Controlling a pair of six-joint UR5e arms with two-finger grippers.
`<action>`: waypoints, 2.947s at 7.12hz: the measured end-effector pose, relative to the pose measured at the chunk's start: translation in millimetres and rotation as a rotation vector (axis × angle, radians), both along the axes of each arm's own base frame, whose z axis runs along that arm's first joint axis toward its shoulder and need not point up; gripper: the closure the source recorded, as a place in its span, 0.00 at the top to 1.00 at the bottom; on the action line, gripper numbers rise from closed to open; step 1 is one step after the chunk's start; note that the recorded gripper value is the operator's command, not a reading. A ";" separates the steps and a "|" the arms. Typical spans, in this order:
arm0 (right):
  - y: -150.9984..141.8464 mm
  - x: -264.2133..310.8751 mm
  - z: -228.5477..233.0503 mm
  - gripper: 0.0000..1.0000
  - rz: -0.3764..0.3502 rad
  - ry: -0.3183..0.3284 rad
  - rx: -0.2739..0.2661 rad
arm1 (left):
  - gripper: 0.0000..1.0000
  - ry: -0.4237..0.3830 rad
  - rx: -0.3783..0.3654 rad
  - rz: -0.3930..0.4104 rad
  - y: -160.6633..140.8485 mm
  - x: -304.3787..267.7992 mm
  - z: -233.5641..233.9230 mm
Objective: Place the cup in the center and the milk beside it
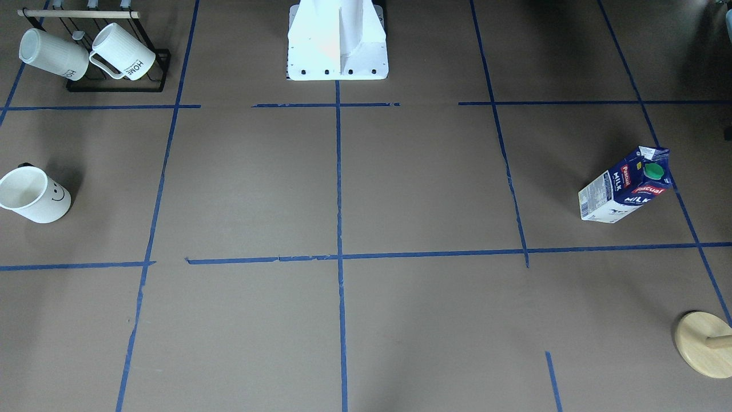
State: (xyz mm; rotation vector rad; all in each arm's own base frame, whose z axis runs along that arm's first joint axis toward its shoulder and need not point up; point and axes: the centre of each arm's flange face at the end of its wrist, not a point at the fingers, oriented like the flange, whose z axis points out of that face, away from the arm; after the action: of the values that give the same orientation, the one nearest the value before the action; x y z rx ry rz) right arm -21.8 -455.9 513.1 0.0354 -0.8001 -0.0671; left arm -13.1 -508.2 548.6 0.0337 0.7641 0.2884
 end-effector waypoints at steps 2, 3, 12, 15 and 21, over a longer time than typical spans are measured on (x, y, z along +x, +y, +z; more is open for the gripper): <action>4.1 9.7 4.7 1.00 0.017 0.002 -0.006 | 1.00 0.002 0.002 0.001 5.4 -0.5 7.5; 3.8 10.5 6.3 0.99 0.022 0.003 -0.012 | 1.00 0.002 0.004 0.000 5.5 -0.4 9.7; -20.6 -105.0 83.2 0.96 0.109 -0.016 -0.068 | 1.00 0.001 -0.013 -0.034 2.4 1.0 3.7; -24.9 -121.0 98.7 0.03 0.098 0.030 -0.070 | 1.00 0.002 -0.016 -0.053 2.0 1.1 -3.9; -21.1 -144.3 2.2 0.00 0.114 -0.138 -0.050 | 1.00 0.023 -0.015 -0.072 4.8 1.9 -15.9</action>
State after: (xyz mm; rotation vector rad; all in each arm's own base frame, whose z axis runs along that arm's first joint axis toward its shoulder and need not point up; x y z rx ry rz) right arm -166.1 -477.0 515.3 0.0383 -0.9360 0.0640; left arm -11.2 -503.4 532.7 0.0503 0.7863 0.2136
